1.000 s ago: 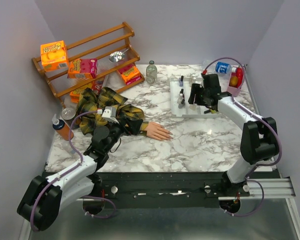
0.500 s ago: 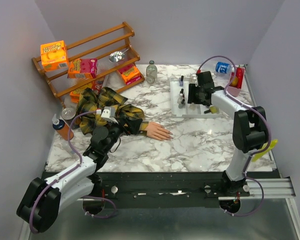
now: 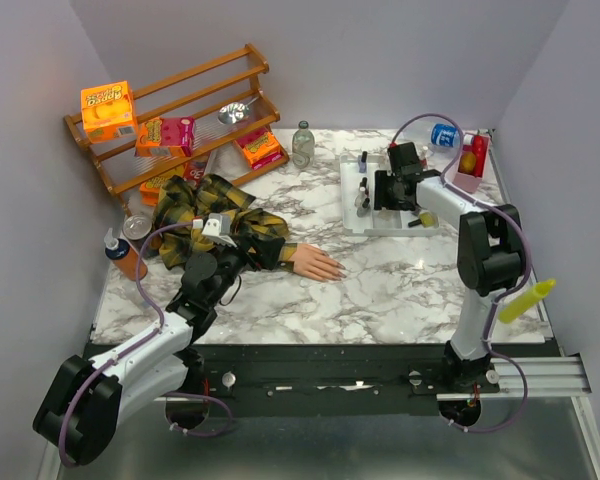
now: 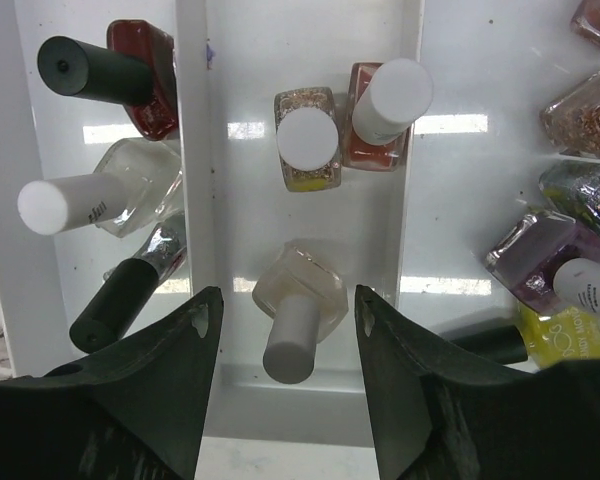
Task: Paint the nails
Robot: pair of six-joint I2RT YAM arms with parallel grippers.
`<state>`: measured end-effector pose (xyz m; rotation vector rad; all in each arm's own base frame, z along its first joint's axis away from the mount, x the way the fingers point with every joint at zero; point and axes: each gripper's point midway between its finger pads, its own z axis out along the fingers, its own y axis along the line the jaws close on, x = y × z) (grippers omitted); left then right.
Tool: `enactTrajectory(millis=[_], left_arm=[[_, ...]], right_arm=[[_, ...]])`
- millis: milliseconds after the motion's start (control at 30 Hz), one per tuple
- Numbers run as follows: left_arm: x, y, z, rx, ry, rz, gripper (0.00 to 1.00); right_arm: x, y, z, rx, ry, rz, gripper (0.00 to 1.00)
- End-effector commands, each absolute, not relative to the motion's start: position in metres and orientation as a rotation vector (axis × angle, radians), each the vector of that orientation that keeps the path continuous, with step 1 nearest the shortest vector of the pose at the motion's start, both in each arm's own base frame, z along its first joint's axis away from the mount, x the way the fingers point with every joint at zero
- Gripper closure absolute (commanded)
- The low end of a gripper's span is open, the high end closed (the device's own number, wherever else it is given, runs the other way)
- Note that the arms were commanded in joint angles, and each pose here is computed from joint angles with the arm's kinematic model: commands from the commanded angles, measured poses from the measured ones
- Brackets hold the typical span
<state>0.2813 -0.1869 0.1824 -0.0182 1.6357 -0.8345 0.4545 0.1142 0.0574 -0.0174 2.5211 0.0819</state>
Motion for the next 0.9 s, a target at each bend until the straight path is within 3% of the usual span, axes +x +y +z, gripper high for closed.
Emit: enactTrajectory(millis=[0, 100, 367, 433, 667, 867], left_arm=[[0.283, -0.182, 0.182, -0.030, 1.628, -0.806, 0.01], [0.283, -0.182, 0.183, -0.032, 1.626, -0.805, 0.01], [0.284, -0.183, 0.182, -0.032, 1.632, -0.804, 0.01], [0.284, -0.183, 0.181, -0.030, 1.635, -0.804, 0.01], [0.285, -0.183, 0.179, -0.032, 1.640, -0.803, 0.01], [0.285, -0.184, 0.179, -0.030, 1.640, -0.805, 0.01]], right_arm=[[0.455, 0.111, 0.047, -0.028, 2.563, 0.044, 0.37], [0.454, 0.111, 0.044, -0.027, 2.582, 0.045, 0.37], [0.451, 0.112, 0.041, -0.029, 2.606, 0.046, 0.55], [0.451, 0.112, 0.042, -0.030, 2.602, 0.046, 0.56], [0.449, 0.114, 0.048, -0.036, 2.591, 0.041, 0.79], [0.448, 0.116, 0.058, -0.037, 2.570, 0.046, 0.85]])
